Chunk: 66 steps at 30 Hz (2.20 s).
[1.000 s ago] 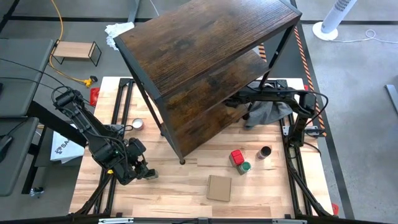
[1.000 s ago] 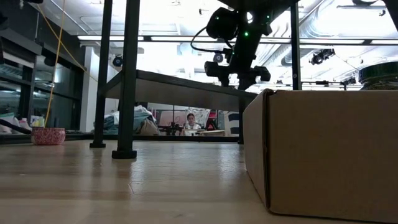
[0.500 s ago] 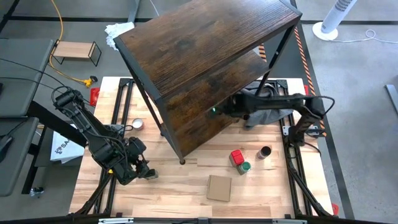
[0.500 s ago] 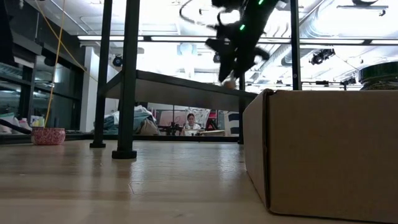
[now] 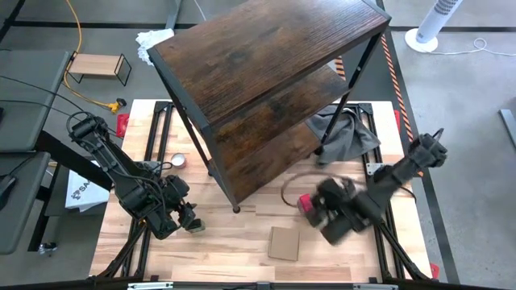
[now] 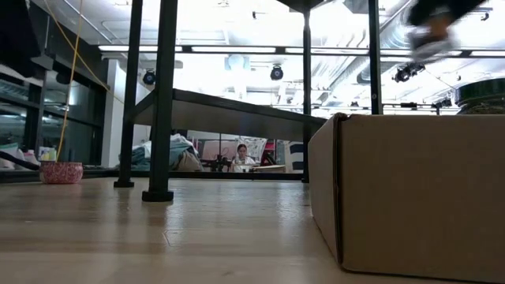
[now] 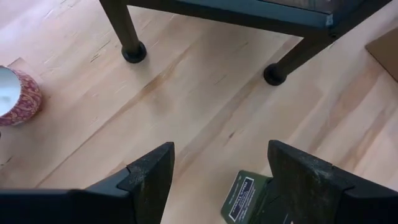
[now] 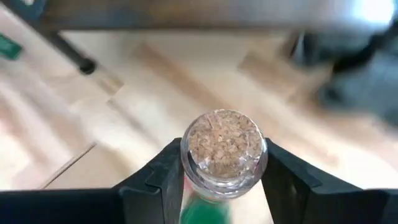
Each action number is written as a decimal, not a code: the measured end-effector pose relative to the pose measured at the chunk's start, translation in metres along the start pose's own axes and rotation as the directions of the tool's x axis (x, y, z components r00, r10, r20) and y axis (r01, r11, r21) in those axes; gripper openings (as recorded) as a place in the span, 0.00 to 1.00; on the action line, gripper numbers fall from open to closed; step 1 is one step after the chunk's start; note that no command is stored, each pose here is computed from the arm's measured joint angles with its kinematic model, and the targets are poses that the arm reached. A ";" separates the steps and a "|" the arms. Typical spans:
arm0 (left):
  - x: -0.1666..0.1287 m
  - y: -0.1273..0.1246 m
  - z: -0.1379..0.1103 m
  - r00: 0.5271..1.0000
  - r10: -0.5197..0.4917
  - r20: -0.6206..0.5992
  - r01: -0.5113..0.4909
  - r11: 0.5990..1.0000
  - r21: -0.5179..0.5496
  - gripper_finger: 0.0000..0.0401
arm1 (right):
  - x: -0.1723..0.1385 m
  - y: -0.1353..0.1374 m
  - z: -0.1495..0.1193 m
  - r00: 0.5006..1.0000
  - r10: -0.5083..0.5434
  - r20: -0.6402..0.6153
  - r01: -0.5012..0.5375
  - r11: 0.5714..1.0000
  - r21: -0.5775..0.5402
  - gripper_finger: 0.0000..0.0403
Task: Shelf spices
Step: Remove the brown seasoning bottle from the shelf, then adjust the shelf
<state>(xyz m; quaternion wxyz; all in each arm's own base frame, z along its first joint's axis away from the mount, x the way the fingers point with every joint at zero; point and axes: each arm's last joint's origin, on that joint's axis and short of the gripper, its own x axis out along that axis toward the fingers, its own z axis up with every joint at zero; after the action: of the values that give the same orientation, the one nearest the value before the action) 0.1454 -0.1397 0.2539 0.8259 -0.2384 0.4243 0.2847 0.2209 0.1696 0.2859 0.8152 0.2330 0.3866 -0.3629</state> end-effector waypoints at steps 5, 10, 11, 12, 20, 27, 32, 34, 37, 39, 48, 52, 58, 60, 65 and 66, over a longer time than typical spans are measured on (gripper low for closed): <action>0.000 0.001 0.000 1.000 0.006 -0.002 -0.006 1.000 0.027 0.64 | -0.007 -0.004 -0.064 0.996 0.084 -0.041 -0.081 0.994 0.067 0.40; 0.000 0.001 0.000 1.000 0.007 -0.011 -0.006 0.999 0.037 0.64 | 0.007 -0.005 -0.108 0.990 0.082 -0.115 -0.082 0.997 0.003 0.40; 0.000 0.001 0.000 1.000 0.007 -0.019 -0.006 0.999 0.037 0.64 | 0.010 -0.005 -0.114 0.987 0.074 -0.143 -0.075 0.997 -0.004 0.40; 0.000 0.001 0.000 1.000 0.008 -0.028 -0.007 0.999 0.032 0.64 | 0.011 -0.004 -0.117 0.984 0.085 -0.159 -0.086 0.996 0.002 0.40; 0.003 0.001 0.002 0.998 0.019 -0.055 -0.021 0.999 -0.032 0.64 | 0.028 0.010 -0.140 0.968 0.182 -0.173 -0.186 0.982 -0.010 0.40; 0.005 0.000 0.004 0.998 0.032 -0.061 -0.035 0.998 -0.051 0.64 | 0.046 0.013 -0.147 0.983 0.120 -0.138 -0.131 0.989 -0.074 0.45; 0.006 0.001 0.006 0.997 0.035 -0.067 -0.038 0.998 -0.047 0.64 | 0.049 0.015 -0.143 0.982 0.111 -0.150 -0.128 0.986 -0.107 0.71; 0.006 0.002 0.008 0.997 0.033 -0.063 -0.036 0.998 -0.053 0.64 | 0.051 0.014 -0.141 0.983 0.091 -0.161 -0.114 0.984 -0.137 0.78; 0.005 0.002 0.009 0.998 0.032 -0.045 -0.035 0.997 -0.075 0.64 | 0.049 0.018 -0.137 0.969 0.097 -0.227 -0.134 0.979 -0.153 0.83; 0.005 0.002 0.010 1.000 0.028 -0.012 -0.029 0.995 -0.100 0.64 | 0.049 0.021 -0.134 0.960 0.091 -0.265 -0.139 0.976 -0.167 0.84; -0.009 -0.001 0.029 0.974 0.009 0.226 0.021 0.992 -0.127 0.64 | 0.036 0.031 -0.127 0.955 0.139 -0.263 -0.190 0.965 -0.181 0.84; -0.008 0.002 0.035 0.975 0.025 0.222 0.002 0.993 -0.118 0.64 | 0.037 0.030 -0.127 0.957 0.127 -0.261 -0.179 0.966 -0.186 0.84; -0.017 0.008 0.043 0.950 -0.009 0.313 0.061 0.986 -0.155 0.63 | 0.026 0.037 -0.122 0.948 0.142 -0.286 -0.197 0.965 -0.173 0.84; -0.022 0.013 0.048 0.924 -0.012 0.381 0.084 0.981 -0.173 0.60 | 0.020 0.039 -0.118 0.948 0.140 -0.285 -0.195 0.965 -0.175 0.84; -0.025 0.020 0.061 0.890 0.018 0.456 0.103 0.966 -0.238 0.30 | 0.004 0.042 -0.106 0.964 0.116 -0.240 -0.166 0.965 -0.202 0.84; -0.024 0.020 0.062 0.886 0.024 0.463 0.101 0.964 -0.245 0.21 | 0.002 0.042 -0.103 0.967 0.109 -0.229 -0.159 0.965 -0.210 0.84</action>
<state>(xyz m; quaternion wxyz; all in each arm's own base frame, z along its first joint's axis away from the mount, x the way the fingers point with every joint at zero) 0.1554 -0.0921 0.3035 0.8697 -0.2791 0.1692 0.3701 0.2068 0.2637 0.2278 0.8124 0.2023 0.4949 -0.2328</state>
